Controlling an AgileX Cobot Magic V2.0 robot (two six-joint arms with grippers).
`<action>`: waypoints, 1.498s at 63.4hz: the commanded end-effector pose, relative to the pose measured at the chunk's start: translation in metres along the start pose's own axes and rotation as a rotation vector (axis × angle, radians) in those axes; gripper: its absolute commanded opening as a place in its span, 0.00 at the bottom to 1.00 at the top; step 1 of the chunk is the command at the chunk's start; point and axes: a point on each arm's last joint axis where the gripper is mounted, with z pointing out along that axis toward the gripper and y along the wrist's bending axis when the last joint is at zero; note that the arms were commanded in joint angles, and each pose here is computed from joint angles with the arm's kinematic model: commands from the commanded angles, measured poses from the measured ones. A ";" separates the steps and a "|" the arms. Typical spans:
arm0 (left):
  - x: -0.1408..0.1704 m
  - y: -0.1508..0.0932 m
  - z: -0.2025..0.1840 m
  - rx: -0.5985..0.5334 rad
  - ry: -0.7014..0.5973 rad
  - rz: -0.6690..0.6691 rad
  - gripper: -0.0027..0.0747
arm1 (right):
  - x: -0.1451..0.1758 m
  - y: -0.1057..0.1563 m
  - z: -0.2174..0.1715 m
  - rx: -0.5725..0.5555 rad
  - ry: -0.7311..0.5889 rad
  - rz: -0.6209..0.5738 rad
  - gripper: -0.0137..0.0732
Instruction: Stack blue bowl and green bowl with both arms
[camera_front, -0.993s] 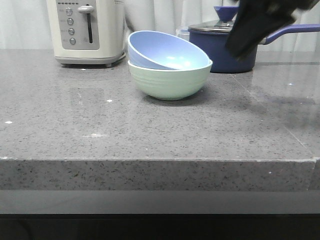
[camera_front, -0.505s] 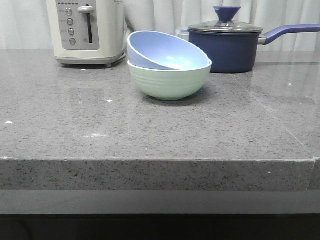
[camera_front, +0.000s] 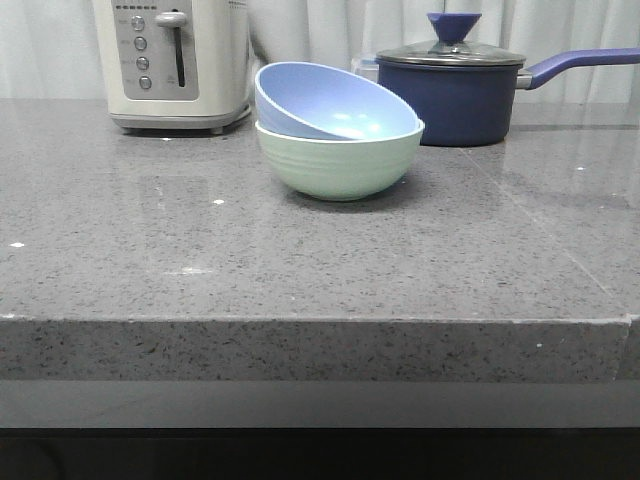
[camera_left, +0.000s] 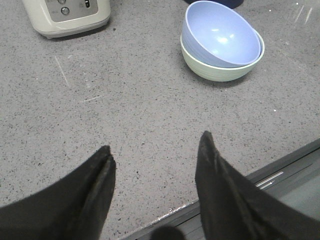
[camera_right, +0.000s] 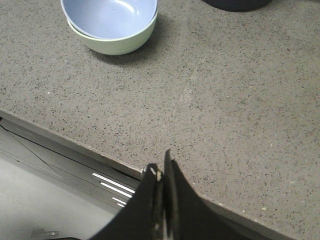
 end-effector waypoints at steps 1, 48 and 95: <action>-0.013 -0.001 -0.003 0.011 -0.091 -0.007 0.51 | -0.013 -0.001 -0.005 0.011 -0.101 -0.006 0.08; -0.013 -0.001 -0.003 0.011 -0.091 -0.007 0.01 | -0.016 -0.001 -0.005 0.011 -0.141 -0.006 0.08; 0.109 0.022 0.001 -0.388 -0.652 -0.103 0.01 | -0.016 0.000 -0.005 0.010 -0.140 -0.005 0.08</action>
